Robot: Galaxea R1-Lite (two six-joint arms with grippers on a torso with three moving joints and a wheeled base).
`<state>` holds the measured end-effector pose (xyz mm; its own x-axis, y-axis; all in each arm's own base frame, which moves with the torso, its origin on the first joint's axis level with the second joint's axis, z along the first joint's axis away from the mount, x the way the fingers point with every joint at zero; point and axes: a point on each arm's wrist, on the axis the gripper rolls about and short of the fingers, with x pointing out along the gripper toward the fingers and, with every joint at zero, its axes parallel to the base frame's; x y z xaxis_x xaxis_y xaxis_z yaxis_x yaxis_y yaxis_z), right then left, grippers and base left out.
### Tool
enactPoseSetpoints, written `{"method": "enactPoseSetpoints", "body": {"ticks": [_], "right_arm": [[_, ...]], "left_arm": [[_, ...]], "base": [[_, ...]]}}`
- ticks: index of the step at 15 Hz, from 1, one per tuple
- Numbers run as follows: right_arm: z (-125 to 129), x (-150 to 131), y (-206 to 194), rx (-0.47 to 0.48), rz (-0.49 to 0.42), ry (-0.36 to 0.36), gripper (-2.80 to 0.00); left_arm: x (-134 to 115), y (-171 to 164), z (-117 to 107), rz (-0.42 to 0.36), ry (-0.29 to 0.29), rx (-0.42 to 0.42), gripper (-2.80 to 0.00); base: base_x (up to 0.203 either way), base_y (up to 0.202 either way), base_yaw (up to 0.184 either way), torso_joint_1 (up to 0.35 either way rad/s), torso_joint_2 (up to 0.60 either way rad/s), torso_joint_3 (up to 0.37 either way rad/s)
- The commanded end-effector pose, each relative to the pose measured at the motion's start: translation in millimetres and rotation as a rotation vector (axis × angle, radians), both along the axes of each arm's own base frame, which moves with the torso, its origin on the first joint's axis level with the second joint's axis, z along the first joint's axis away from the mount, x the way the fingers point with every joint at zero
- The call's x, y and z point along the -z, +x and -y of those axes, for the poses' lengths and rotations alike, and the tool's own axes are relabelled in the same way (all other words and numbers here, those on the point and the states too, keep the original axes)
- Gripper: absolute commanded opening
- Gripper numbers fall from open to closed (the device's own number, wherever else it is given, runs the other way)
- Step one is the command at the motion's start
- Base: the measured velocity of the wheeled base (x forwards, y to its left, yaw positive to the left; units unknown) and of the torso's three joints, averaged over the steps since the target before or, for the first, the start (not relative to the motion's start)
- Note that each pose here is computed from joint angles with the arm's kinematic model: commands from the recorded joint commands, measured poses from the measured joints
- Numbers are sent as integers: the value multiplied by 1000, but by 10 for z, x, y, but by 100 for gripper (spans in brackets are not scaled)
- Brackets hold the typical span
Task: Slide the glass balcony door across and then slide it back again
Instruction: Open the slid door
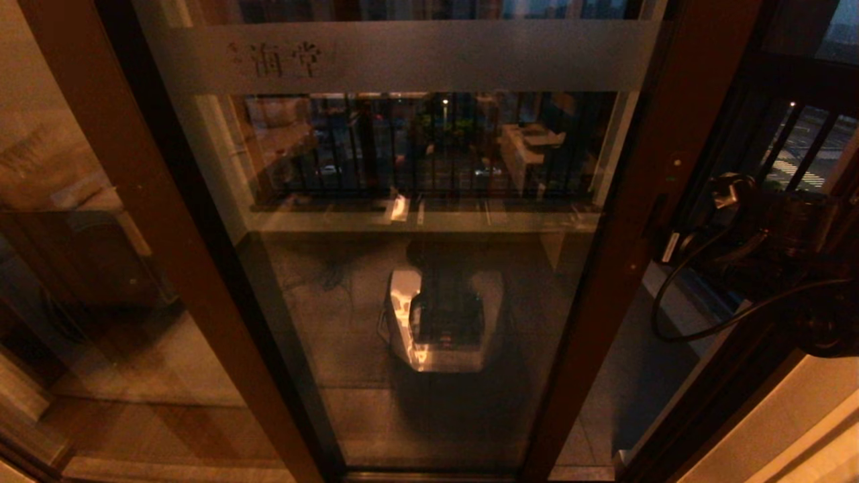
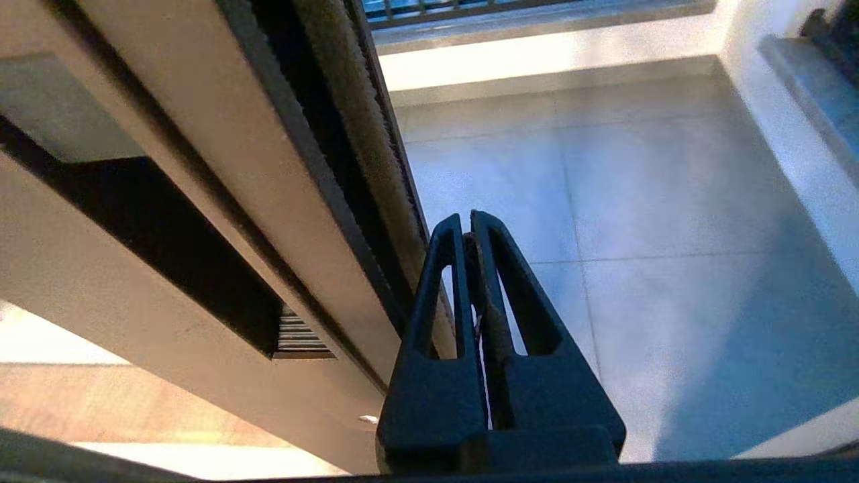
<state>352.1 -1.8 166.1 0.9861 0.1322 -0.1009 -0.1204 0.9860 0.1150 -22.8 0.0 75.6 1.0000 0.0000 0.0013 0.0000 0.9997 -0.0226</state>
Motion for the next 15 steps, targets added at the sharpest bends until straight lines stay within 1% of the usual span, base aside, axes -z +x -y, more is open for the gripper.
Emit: {"method": "enactPoseSetpoints", "body": {"ticks": [1, 4, 8, 13, 15], "right_arm": [[-45, -14, -3, -3, 7, -1, -280], [-121, -14, -4, -13, 7, -2, -280], [-138, -12, 0, -18, 7, -2, -280], [-262, -14, -11, -45, 7, -1, -280], [-323, -8, -8, -22, 6, -5, -280]], "left_arm": [[0, -1, 0, 1, 0, 0, -280], [0, -1, 0, 2, 0, 0, -280], [-4, -2, 0, 3, 0, 0, -280], [0, -1, 0, 2, 0, 0, -280], [0, -1, 0, 2, 0, 0, -280]], "base": [[0, 0, 0, 0, 0, 0], [0, 0, 0, 0, 0, 0], [0, 0, 0, 0, 0, 0], [0, 0, 0, 0, 0, 0], [0, 0, 0, 0, 0, 0]]}}
